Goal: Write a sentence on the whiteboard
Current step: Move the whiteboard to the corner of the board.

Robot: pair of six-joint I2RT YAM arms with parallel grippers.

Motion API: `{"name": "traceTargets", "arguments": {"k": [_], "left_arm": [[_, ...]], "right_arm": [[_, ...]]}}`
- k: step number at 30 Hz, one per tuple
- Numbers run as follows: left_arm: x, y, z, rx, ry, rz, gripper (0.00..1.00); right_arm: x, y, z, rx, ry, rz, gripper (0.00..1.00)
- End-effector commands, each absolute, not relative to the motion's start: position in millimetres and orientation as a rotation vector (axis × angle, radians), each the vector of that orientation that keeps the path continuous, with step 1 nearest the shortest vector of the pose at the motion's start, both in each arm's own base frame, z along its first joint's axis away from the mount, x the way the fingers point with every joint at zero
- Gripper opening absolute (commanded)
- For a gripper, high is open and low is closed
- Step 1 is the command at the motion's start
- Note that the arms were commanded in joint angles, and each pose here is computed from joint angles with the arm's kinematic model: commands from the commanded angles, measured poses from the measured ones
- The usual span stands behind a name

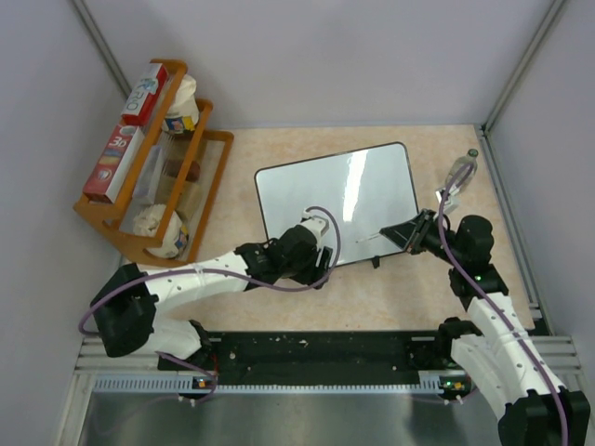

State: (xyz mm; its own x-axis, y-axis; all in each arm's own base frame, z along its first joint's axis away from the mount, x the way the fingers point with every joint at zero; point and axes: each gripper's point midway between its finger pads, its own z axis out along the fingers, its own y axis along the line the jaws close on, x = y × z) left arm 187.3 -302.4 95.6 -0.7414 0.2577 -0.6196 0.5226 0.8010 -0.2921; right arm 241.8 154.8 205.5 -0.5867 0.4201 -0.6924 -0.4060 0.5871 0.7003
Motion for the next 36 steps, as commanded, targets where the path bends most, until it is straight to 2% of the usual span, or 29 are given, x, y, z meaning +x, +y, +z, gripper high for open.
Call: {"name": "traceTargets", "arguments": {"k": [1, 6, 15, 24, 30, 36], "left_arm": [[213, -294, 118, 0.488, 2.308, -0.520, 0.72], [235, -280, 149, 0.524, 2.249, -0.487, 0.76], [294, -215, 193, 0.306, 2.128, -0.649, 0.80], [332, -163, 192, 0.111, 2.024, -0.934, 0.79], [347, -166, 183, 0.178, 1.971, -1.186, 0.78], [365, -174, 174, 0.223, 1.900, -1.319, 0.73]], "right_arm": [[245, 152, 216, -0.020, 1.848, 1.100, 0.00], [245, 152, 217, -0.033, 1.846, 1.093, 0.00], [242, 152, 211, -0.027, 1.859, 1.096, 0.00], [243, 152, 211, -0.033, 1.860, 1.095, 0.00], [244, 153, 209, -0.035, 1.866, 1.101, 0.00], [245, 154, 208, -0.027, 1.864, 1.113, 0.00]]}}
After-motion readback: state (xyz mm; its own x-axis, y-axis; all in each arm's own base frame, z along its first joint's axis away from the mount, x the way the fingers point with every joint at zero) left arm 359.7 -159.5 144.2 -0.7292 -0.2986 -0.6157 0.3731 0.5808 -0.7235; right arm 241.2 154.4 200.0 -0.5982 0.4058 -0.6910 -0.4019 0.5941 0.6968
